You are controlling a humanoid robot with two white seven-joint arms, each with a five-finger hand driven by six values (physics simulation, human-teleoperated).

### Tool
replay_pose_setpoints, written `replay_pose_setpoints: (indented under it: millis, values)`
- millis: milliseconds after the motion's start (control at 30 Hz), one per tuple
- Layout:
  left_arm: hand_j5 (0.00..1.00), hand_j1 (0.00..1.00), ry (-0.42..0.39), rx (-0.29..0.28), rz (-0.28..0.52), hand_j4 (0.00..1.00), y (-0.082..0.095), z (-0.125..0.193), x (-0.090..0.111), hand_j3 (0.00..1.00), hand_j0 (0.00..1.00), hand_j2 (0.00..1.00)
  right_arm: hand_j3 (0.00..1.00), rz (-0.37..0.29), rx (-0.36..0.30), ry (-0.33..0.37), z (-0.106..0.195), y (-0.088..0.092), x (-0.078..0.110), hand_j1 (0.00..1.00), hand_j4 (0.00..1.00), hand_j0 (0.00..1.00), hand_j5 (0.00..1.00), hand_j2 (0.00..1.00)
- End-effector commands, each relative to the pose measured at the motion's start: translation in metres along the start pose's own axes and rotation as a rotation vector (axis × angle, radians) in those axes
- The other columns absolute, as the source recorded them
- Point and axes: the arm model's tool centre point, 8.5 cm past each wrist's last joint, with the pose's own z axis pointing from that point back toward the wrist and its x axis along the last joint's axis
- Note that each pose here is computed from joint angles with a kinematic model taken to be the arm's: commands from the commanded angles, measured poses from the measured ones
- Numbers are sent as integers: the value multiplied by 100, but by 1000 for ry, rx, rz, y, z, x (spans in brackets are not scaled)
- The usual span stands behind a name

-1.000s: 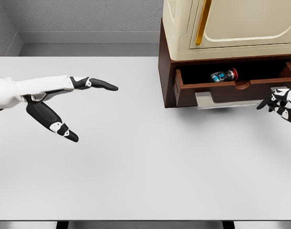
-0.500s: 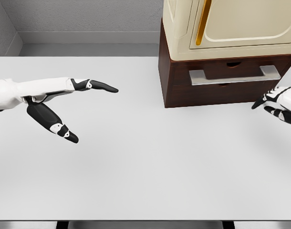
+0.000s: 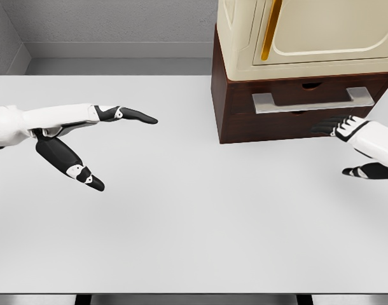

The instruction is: Put the switch into the drawer with left arm, and close the drawer with right arm

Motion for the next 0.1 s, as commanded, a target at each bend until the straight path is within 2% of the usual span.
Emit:
replay_pose_setpoints:
  millis: [0, 67]
  values:
    - [100, 100, -2, 5, 6, 100, 1, 0, 0, 100, 100, 100, 100, -1, 6, -10, -1, 0, 2, 100, 100, 100, 100, 100]
    - [100, 100, -2, 2, 13, 100, -1, 0, -1, 100, 100, 100, 100, -1, 5, -9, -1, -1, 2, 100, 100, 100, 100, 100]
